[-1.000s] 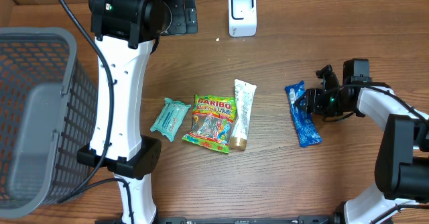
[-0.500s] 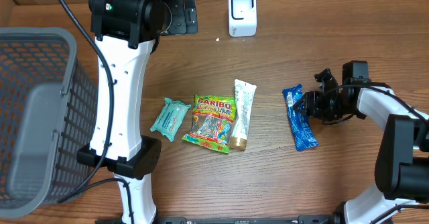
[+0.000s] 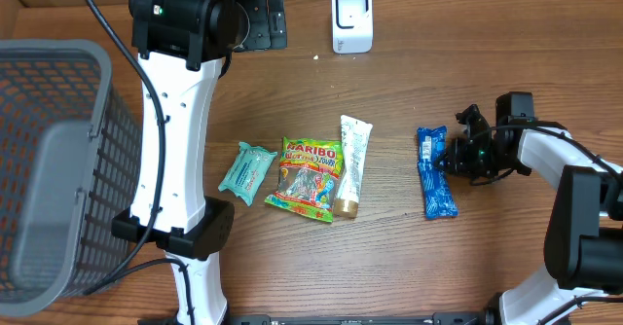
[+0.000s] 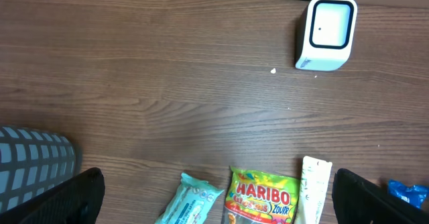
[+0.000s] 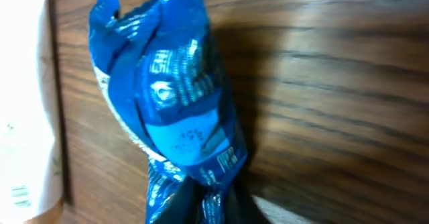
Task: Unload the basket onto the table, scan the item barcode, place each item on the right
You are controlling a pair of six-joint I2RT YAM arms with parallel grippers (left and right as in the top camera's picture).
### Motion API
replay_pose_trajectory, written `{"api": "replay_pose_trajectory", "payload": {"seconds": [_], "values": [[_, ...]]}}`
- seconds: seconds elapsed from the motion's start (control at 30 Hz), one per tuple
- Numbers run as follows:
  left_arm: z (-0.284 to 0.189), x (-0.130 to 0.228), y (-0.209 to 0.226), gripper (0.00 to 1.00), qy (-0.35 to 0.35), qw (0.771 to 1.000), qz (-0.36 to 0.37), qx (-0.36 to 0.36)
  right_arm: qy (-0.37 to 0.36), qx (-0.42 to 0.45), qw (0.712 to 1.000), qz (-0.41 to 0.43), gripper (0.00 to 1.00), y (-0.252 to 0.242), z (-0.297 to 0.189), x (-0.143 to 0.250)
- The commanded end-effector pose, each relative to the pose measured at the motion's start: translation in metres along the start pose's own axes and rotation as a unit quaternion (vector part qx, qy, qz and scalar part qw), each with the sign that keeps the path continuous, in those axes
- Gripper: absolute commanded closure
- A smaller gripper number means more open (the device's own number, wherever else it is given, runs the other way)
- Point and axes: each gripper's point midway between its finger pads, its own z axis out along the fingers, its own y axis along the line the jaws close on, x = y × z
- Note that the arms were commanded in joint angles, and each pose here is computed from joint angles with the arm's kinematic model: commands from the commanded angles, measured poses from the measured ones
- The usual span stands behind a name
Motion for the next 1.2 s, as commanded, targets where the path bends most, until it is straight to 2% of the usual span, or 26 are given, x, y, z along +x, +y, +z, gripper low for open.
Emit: {"api": "replay_pose_trajectory", "payload": {"seconds": [0.0, 0.17, 0.43, 0.77, 0.87, 1.03, 1.17], "values": [[0.005, 0.002, -0.003, 0.0, 0.007, 1.0, -0.006, 0.001, 0.016, -0.041, 0.999, 0.03, 0.96, 0.011, 0.006, 0.007], [0.005, 0.002, -0.003, 0.0, 0.007, 1.0, -0.006, 0.001, 0.009, -0.099, 0.994, 0.045, 0.96, 0.042, -0.017, -0.017], [0.005, 0.002, -0.003, 0.0, 0.007, 1.0, -0.006, 0.001, 0.006, -0.096, 0.994, 0.059, 0.96, 0.071, -0.064, -0.051], [0.005, 0.002, -0.003, 0.0, 0.007, 1.0, -0.006, 0.001, -0.038, -0.032, 0.998, 0.033, 0.96, 0.057, -0.074, -0.077], [0.005, 0.002, -0.003, 0.0, 0.007, 1.0, -0.006, 0.001, -0.062, 0.03, 0.996, 0.06, 0.96, 0.051, -0.092, -0.095], [0.005, 0.002, -0.003, 0.01, 0.007, 1.0, -0.006, 0.001, -0.096, 0.104, 0.99, 0.023, 0.96, 0.082, -0.128, -0.12], [0.005, 0.002, -0.003, 0.0, 0.007, 1.0, -0.006, 0.001, -0.158, 0.146, 0.976, -0.02, 0.96, 0.12, -0.168, -0.147]]}}
